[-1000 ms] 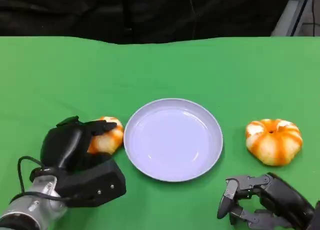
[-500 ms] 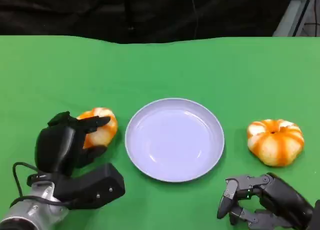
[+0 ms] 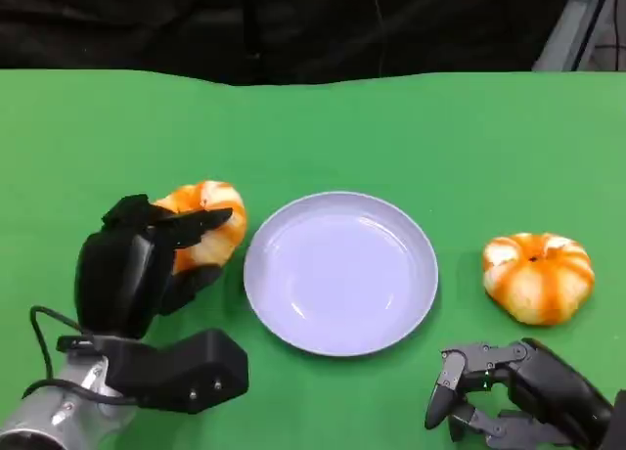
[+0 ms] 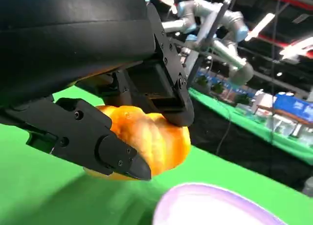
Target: Grasp the bread from the table and place it into the plate.
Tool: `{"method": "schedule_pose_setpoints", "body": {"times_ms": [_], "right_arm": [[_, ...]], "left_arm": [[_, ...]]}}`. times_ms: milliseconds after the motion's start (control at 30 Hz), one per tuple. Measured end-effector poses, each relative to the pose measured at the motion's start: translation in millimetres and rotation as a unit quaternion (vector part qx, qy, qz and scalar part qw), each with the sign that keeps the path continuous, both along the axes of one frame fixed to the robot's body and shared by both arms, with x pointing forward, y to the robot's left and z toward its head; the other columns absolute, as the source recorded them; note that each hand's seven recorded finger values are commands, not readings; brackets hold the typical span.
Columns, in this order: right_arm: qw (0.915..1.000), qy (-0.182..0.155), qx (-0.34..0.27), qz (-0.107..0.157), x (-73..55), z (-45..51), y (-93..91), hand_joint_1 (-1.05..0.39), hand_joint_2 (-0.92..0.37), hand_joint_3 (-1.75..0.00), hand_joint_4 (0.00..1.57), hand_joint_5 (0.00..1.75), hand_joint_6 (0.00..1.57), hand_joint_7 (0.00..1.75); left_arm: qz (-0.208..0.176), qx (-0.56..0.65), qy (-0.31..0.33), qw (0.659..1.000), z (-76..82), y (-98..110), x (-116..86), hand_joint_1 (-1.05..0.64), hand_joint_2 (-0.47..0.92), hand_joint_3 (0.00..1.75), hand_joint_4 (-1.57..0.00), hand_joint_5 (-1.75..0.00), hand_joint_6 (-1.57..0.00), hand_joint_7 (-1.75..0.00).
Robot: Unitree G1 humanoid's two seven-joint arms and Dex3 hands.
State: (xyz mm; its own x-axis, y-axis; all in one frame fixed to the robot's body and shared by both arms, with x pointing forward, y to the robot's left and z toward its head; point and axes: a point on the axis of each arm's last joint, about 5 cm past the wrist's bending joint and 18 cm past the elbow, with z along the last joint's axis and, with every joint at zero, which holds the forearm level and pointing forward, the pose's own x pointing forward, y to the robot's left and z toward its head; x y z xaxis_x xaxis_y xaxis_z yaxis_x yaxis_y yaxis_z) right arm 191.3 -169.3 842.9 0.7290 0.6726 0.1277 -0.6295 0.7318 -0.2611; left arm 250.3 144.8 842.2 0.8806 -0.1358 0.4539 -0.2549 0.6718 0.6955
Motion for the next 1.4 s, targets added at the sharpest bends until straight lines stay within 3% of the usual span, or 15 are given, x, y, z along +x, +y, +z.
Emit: {"method": "schedule_pose_setpoints", "body": {"times_ms": [300,367,667,1100,1400], "right_arm": [[1.0,-0.002,0.0,0.0,0.8,0.3,0.1,-0.04,-0.89,-0.54,0.72,1.58,0.8,1.1],[1.0,-0.002,0.0,0.0,0.8,0.2,0.1,-0.03,-0.89,-0.54,0.73,1.58,0.8,1.1],[1.0,-0.003,-0.003,0.001,-0.5,-2.3,-0.1,-0.04,-0.9,-0.52,0.73,1.58,0.79,1.1],[1.0,0.001,0.004,0.004,-0.8,-3.6,2.3,-0.06,-0.9,-0.51,0.72,1.57,0.81,1.07],[1.0,0.0,0.004,0.004,-0.7,-3.5,2.6,-0.06,-0.89,-0.52,0.71,1.58,0.8,1.08]], "left_arm": [[-0.017,-0.015,-0.027,0.999,6.2,-5,-3,-0.09,0.89,0.0,-0.75,-1.18,-1.2,-0.14],[-0.019,-0.017,-0.027,0.999,5.9,-6,-4,-0.07,0.89,0.0,-0.8,-1.08,-1.21,-0.14],[-0.067,-0.037,-0.04,0.996,11.0,-20,-5,-0.08,0.89,0.01,-0.84,-1.02,-1.22,-0.12],[-0.108,-0.038,-0.03,0.993,10.9,-34,-8,-0.06,0.89,0.0,-0.78,-1.18,-1.23,-0.11],[-0.164,-0.041,0.006,0.986,11.6,-48,-5,-0.03,0.9,0.01,-0.73,-1.17,-1.21,-0.09]]}}
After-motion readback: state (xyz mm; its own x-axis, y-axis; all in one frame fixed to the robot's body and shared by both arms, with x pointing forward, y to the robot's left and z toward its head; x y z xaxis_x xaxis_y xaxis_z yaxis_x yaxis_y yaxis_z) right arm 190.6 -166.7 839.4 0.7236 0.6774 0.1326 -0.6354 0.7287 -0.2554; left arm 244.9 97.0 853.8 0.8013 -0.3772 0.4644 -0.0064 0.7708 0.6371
